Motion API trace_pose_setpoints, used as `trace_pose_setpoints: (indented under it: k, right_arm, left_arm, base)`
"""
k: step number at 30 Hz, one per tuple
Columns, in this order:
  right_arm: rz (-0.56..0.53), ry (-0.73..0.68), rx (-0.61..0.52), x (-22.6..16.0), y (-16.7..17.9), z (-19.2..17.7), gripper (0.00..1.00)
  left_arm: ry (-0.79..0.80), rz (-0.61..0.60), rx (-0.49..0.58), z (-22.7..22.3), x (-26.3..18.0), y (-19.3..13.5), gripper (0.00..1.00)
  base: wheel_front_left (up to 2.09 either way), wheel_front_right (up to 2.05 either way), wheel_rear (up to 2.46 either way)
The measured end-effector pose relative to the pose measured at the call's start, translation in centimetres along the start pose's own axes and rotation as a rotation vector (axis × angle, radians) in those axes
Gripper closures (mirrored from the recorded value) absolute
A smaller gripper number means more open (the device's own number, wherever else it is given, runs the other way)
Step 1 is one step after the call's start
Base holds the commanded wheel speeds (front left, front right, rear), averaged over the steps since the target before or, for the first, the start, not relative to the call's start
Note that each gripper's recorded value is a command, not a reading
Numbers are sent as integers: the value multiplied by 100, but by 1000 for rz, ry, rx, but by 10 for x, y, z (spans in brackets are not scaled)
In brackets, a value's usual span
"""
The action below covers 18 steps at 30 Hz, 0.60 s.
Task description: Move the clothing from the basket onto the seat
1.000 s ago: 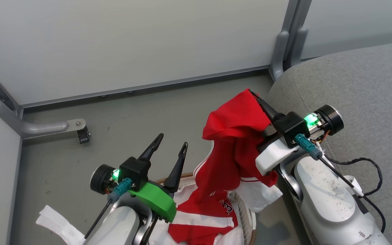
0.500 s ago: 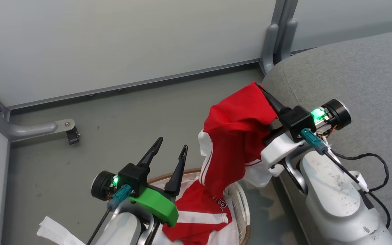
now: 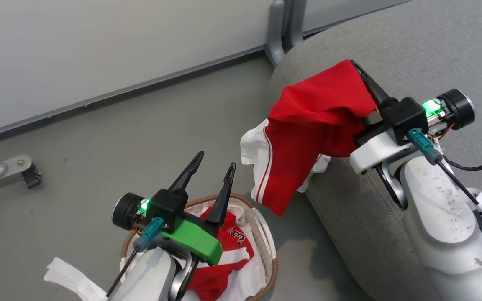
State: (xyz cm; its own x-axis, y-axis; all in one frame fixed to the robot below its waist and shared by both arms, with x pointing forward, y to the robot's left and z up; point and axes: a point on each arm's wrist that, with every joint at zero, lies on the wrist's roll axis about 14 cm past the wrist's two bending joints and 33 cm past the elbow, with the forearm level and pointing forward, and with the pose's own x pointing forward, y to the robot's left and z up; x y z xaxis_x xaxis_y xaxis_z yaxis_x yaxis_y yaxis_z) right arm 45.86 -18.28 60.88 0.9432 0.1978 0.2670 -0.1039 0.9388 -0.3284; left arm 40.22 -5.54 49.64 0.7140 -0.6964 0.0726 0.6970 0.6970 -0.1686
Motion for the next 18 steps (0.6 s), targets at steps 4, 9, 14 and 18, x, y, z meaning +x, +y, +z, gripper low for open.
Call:
trace_pose_setpoints:
  k: [4, 9, 14, 18]
  right_arm:
    - [-60, 33, -22, -11, -24, -10, 100]
    - [-120, 79, -44, -25, -46, -22, 100]
    - [-163, 122, -59, -35, -61, -35, 100]
    - [-187, 152, -56, -39, -68, -46, 100]
  left_arm:
    - [14, -59, -13, -9, 15, -12, 0]
    - [34, -127, -30, -23, 31, -25, 0]
    - [62, -175, -49, -38, 40, -32, 0]
    - [72, -201, -67, -48, 48, -36, 0]
  base:
    - [0, 0, 0]
    - [0, 0, 0]
    - [0, 0, 0]
    - [0, 0, 0]
